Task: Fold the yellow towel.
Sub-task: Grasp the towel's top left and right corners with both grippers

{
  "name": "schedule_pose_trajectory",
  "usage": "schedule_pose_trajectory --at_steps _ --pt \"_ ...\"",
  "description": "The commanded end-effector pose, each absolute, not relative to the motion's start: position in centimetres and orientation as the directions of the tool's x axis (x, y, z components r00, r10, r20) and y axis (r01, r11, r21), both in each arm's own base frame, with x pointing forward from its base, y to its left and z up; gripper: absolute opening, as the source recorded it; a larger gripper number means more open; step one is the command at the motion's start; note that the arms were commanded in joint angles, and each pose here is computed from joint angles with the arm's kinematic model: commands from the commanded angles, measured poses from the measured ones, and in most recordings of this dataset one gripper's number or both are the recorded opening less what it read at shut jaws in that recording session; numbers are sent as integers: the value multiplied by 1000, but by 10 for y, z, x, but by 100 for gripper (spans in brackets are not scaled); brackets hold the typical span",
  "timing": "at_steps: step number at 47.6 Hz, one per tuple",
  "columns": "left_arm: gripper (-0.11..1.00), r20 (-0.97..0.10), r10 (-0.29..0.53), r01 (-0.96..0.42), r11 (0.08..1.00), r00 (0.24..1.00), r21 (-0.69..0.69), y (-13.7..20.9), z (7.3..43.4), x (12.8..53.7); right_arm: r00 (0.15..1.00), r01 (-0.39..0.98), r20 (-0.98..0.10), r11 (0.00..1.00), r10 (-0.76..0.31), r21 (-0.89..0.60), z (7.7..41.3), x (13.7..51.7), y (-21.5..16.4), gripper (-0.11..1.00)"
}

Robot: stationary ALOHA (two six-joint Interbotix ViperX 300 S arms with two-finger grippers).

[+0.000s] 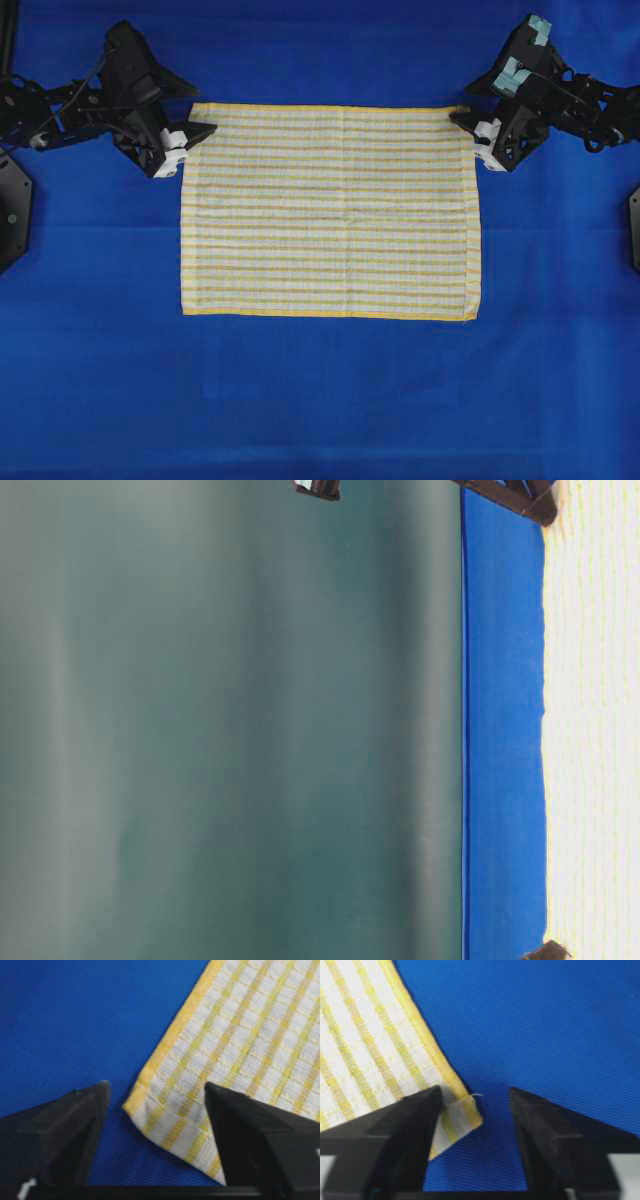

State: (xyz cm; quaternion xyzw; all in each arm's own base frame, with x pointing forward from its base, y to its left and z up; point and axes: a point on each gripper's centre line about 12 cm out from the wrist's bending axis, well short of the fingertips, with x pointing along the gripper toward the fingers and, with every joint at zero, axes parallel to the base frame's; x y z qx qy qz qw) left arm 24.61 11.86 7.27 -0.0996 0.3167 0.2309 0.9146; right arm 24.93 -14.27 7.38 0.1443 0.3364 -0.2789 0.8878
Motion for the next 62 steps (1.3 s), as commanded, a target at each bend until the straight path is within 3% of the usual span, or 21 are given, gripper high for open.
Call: schedule_pose_trajectory --at_steps 1,9,13,26,44,62 --pt "63 -615 368 -495 868 698 -41 121 76 248 621 595 -672 801 -403 70 75 252 -144 47" --pt "18 -623 360 -487 872 695 -40 119 75 248 629 582 -669 810 -396 69 76 254 -141 6" --pt "2 -621 355 -480 877 699 -39 117 76 250 632 581 -667 811 -396 69 77 254 -141 4" --pt "1 -602 359 -471 882 713 -31 118 83 252 664 576 -626 814 -410 78 93 257 -141 4" --pt "1 -550 367 -459 888 750 -33 116 132 248 707 563 -569 821 -420 92 128 254 -138 4" --pt "1 -550 358 -438 899 755 -17 110 140 241 713 542 -580 834 -393 101 129 253 -128 4"
